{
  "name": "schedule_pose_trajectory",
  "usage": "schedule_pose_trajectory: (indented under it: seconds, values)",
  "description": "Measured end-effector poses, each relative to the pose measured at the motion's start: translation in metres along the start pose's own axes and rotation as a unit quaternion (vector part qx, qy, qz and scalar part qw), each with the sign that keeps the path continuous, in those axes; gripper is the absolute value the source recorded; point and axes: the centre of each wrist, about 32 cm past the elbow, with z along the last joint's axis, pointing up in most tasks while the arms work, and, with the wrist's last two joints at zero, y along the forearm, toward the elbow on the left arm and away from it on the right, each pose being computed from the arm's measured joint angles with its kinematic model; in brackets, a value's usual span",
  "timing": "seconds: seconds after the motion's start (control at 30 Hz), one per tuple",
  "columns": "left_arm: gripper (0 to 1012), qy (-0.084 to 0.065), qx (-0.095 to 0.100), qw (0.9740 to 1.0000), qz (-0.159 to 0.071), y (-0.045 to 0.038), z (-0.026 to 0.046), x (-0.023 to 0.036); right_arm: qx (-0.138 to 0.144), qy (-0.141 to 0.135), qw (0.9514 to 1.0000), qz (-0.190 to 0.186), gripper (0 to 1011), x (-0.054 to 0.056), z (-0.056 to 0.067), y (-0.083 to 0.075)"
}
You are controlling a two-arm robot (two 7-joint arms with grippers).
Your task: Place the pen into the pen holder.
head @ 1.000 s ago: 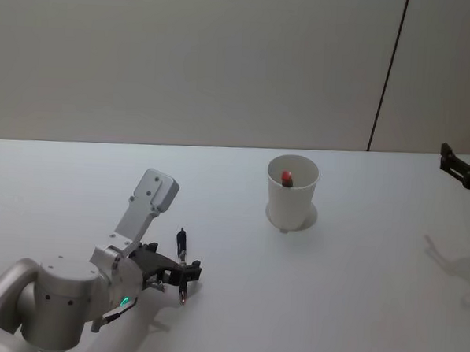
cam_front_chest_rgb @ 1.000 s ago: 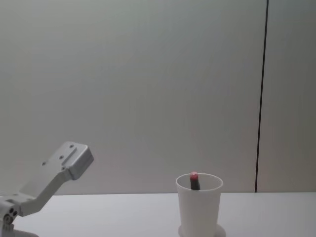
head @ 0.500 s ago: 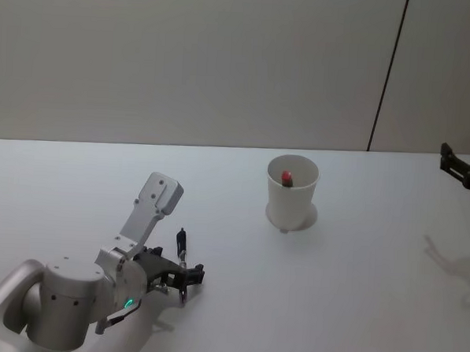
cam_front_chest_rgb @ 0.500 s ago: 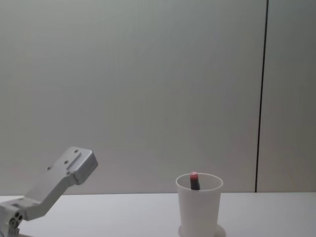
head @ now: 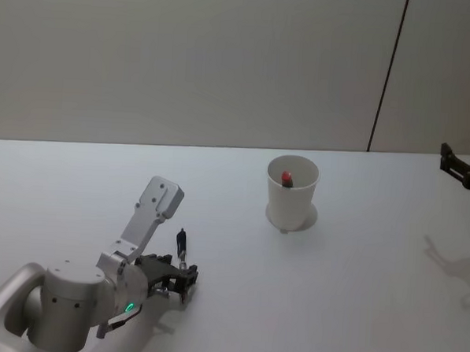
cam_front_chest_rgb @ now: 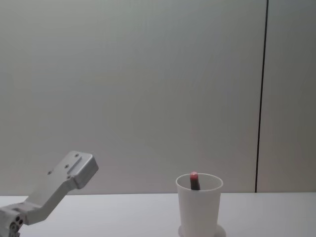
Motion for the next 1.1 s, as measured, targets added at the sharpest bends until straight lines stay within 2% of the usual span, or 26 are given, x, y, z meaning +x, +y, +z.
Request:
schedule_pose_trajectory:
  seconds: [0.13, 0.53, 0.57, 0.73, 0.9, 1.1]
  values:
    - [473, 0.003, 0.000, 1.0000, 0.000, 0.0006, -0.0020, -0.0008, 0.000, 0.000, 1.0000, 0.000, 1001, 0.000, 0.000, 0.000]
    - [334, 0.009, 0.000, 1.0000, 0.003, 0.0035, -0.0069, -0.0027, 0.000, 0.000, 1.0000, 0.000, 1001, 0.000, 0.000, 0.000]
    - [296, 0.009, 0.000, 0.9999, 0.004, 0.0039, -0.0075, -0.0028, 0.000, 0.000, 1.0000, 0.000, 1001, 0.000, 0.000, 0.000]
    - [244, 0.010, -0.001, 0.9999, 0.007, 0.0052, -0.0094, -0.0031, 0.000, 0.000, 1.0000, 0.000, 1001, 0.000, 0.000, 0.000]
    - [143, 0.010, -0.003, 0.9999, 0.011, 0.0071, -0.0112, -0.0030, 0.000, 0.000, 1.0000, 0.000, 1001, 0.000, 0.000, 0.000]
    - [140, 0.010, -0.005, 0.9998, 0.017, 0.0094, -0.0128, -0.0022, 0.000, 0.000, 1.0000, 0.000, 1001, 0.000, 0.000, 0.000]
